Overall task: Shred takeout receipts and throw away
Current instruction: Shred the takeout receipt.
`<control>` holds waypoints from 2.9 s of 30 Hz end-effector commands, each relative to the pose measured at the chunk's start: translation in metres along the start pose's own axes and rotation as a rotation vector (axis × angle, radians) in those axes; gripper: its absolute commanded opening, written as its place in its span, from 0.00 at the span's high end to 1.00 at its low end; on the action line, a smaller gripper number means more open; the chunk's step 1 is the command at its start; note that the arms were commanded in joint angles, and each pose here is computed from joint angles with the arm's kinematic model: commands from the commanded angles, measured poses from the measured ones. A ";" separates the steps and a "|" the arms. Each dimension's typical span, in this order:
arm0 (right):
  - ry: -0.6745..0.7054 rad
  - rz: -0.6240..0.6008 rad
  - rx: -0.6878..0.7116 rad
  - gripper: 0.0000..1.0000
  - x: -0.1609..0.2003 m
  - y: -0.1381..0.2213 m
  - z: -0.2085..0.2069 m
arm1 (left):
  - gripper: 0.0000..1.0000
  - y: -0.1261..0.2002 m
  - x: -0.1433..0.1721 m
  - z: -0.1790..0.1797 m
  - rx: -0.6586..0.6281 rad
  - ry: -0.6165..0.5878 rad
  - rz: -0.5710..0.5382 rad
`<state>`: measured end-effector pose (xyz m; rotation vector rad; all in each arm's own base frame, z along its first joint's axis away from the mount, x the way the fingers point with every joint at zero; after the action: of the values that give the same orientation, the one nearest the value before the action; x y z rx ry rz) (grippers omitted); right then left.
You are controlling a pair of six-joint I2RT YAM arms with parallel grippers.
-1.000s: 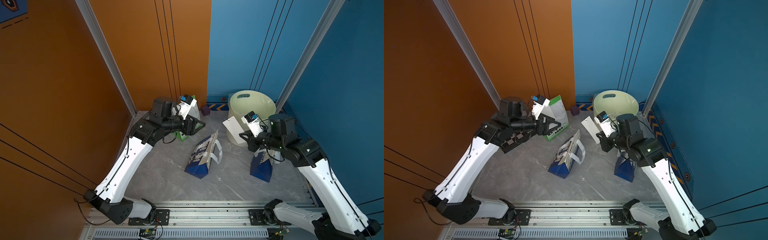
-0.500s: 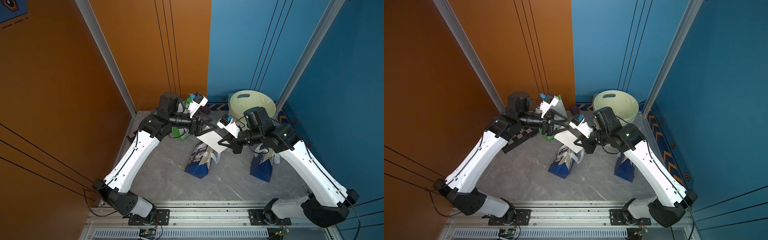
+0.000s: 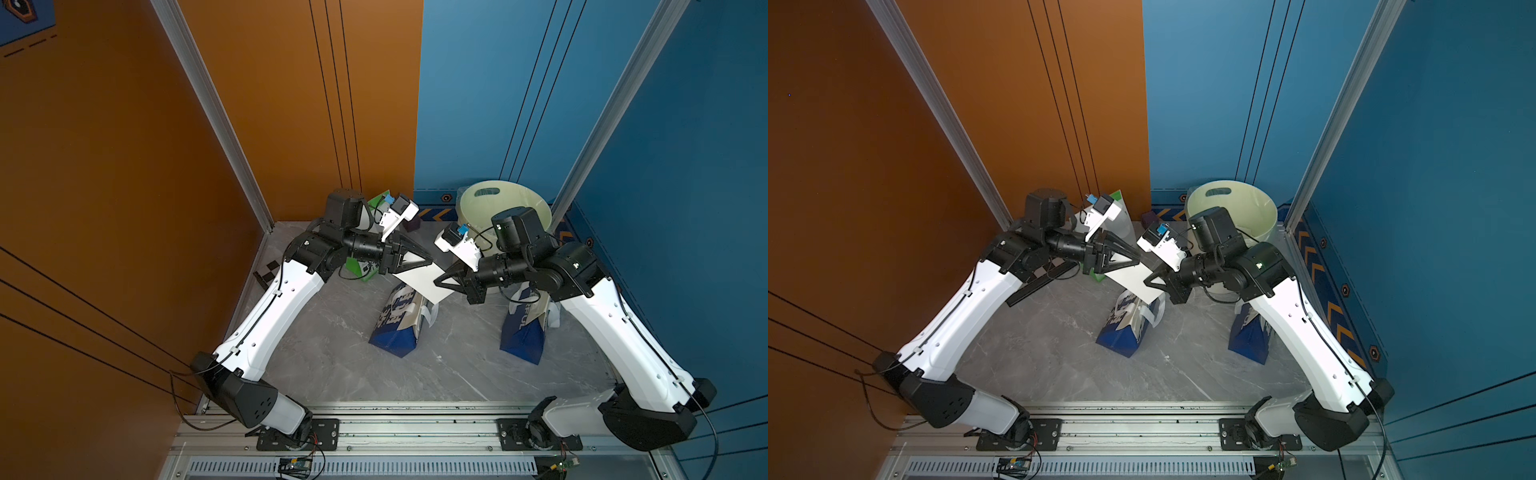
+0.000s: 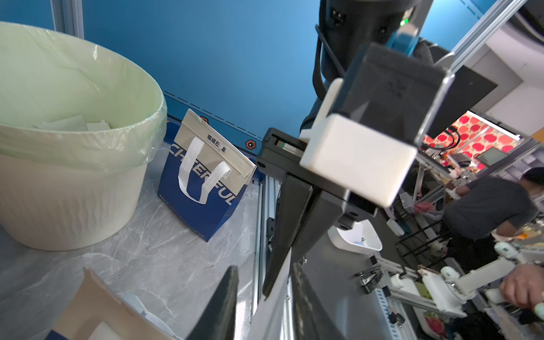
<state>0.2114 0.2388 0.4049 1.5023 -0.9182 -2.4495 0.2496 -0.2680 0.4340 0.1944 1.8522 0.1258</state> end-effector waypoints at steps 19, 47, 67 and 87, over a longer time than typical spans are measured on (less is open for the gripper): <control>-0.227 -0.192 -0.048 0.53 -0.015 0.017 -0.001 | 1.00 0.007 -0.011 -0.009 -0.140 -0.074 -0.056; -0.308 -0.418 -0.023 0.86 -0.039 0.018 -0.025 | 1.00 0.013 -0.014 0.002 -0.104 -0.011 -0.261; 0.429 -0.344 0.590 1.00 -0.043 0.020 -0.021 | 1.00 0.023 0.001 0.030 -0.415 0.343 -0.222; 0.928 -0.322 0.557 1.00 -0.022 0.008 0.076 | 1.00 0.037 0.022 0.085 -0.662 0.488 -0.228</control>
<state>0.1619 0.2821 0.4420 2.7252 -1.1848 -1.3074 0.3205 -0.2365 0.3797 -0.4826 2.2332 0.6481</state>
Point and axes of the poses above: each gripper's point midway between its finger pads, its own y axis back along the fingers, its own z axis along the line the jaws close on, x = y × z, the point moved 4 cm from there along y, back along the fingers, and after that the axes turned 10 degrees about -y, right-handed, at the moved point
